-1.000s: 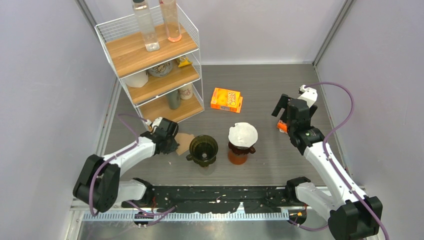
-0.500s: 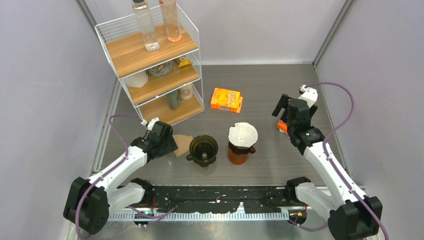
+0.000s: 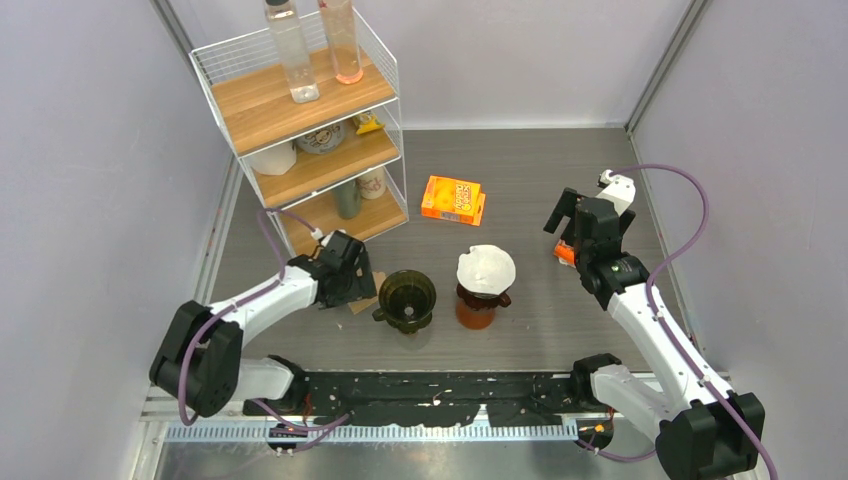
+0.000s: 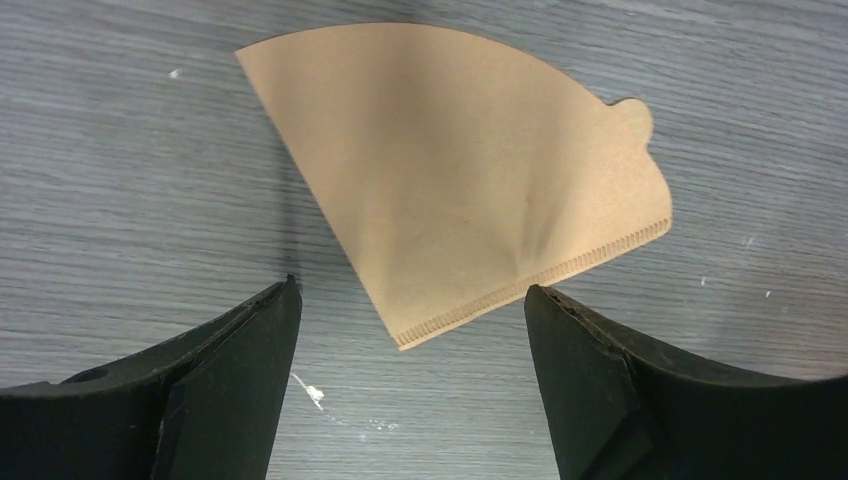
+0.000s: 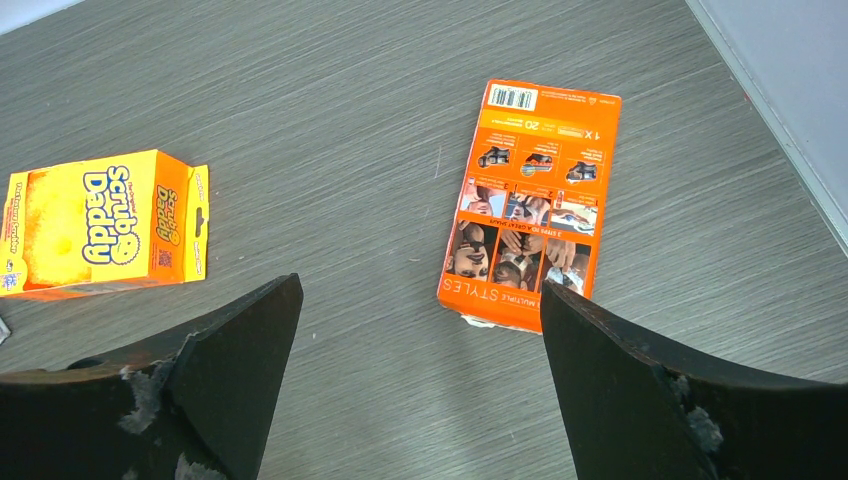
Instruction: Place the coffee filter in the dripper
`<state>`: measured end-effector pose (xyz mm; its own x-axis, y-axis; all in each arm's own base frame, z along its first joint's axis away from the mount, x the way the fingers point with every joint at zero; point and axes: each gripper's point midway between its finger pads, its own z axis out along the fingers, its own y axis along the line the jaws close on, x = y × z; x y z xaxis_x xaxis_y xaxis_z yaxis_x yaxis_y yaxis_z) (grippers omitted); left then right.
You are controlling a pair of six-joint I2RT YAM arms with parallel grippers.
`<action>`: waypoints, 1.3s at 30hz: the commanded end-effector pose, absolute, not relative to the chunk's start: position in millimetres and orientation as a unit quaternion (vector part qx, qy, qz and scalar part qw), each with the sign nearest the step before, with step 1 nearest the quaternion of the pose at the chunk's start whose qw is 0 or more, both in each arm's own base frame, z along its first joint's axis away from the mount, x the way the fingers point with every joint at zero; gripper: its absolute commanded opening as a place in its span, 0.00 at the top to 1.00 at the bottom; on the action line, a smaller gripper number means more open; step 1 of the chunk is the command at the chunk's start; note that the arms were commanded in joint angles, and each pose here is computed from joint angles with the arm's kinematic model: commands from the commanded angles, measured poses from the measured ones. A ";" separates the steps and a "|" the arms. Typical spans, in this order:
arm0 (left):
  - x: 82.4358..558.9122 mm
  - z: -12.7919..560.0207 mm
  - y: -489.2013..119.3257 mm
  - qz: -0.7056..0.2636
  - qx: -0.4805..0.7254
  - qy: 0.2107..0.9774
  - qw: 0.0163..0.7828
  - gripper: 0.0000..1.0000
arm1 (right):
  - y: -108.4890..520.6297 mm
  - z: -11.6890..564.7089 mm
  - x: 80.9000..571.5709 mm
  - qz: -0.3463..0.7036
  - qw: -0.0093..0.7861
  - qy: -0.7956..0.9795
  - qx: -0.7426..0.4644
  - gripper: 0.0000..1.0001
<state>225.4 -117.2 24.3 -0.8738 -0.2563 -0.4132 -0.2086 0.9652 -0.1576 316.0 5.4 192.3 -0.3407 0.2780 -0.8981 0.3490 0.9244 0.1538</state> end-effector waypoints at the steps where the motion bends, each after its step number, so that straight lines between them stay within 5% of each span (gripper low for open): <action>1: 240.3 40.9 -120.1 -0.012 -0.093 0.964 0.248 0.12 | 2.6 200.2 319.1 -0.032 0.554 0.806 0.204 0.05; 16: 235.1 16.2 -118.9 0.027 -0.087 0.976 0.198 0.20 | 0.9 201.0 318.3 -0.033 0.556 0.805 0.206 0.05; 39: 237.4 23.8 -115.2 0.035 -0.096 0.973 0.207 0.67 | 1.0 203.8 317.8 -0.031 0.559 0.802 0.206 0.04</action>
<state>236.1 -121.6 15.2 -0.9069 -0.1586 -0.3903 -0.1758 0.9844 0.0083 315.9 5.2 192.5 -0.3398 0.2783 -0.8984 0.3496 0.9242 0.1540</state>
